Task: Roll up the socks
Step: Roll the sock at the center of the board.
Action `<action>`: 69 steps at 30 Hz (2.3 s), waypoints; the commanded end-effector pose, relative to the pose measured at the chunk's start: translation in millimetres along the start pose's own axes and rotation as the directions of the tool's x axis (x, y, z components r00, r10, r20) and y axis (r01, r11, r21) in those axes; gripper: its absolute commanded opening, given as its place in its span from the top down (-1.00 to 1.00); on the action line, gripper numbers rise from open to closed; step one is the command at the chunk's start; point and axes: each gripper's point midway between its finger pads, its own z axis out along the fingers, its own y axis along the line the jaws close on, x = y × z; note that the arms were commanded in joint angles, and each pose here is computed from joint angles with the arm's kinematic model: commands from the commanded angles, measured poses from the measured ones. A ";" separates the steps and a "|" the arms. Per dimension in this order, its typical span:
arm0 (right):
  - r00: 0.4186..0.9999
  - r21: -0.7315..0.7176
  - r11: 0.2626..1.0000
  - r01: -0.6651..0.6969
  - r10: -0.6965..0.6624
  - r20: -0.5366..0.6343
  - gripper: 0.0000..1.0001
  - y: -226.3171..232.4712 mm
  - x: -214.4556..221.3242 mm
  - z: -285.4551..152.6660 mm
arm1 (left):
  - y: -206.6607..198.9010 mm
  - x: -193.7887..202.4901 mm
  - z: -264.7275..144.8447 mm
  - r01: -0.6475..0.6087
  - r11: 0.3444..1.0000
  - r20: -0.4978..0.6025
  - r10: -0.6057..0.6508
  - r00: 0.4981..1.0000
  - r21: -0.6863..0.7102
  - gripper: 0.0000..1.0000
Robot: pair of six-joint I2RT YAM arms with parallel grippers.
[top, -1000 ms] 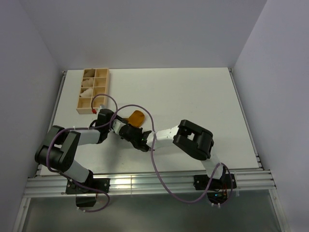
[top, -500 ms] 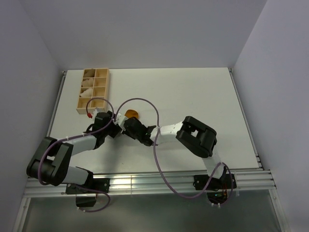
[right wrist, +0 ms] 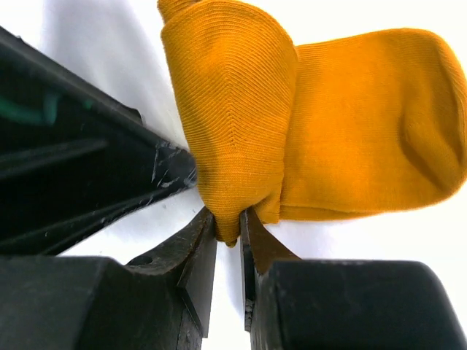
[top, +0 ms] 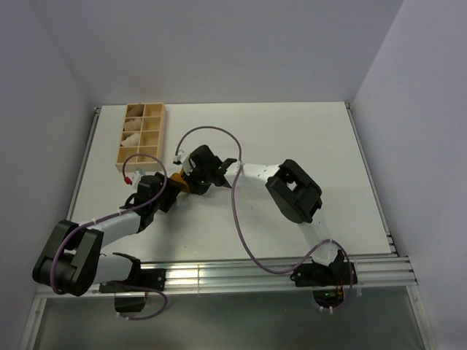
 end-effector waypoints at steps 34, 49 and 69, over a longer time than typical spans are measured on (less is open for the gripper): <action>0.936 -0.295 0.926 -0.237 0.136 -0.325 0.96 31.8 33.7 -1.5 | 43.6 -2.4 14.0 0.022 0.996 0.008 -0.021 1.000 -0.092 0.18; 0.985 0.171 0.982 -0.081 0.052 0.165 -0.40 -16.6 -21.6 -91.1 | 15.1 24.3 39.8 -0.095 0.994 -0.189 0.083 0.978 -0.056 0.81; 0.912 0.555 0.777 0.296 -0.403 0.077 -0.55 8.6 -28.4 -66.6 | -10.6 54.3 42.5 -0.175 0.985 -0.345 0.164 0.924 -0.001 0.81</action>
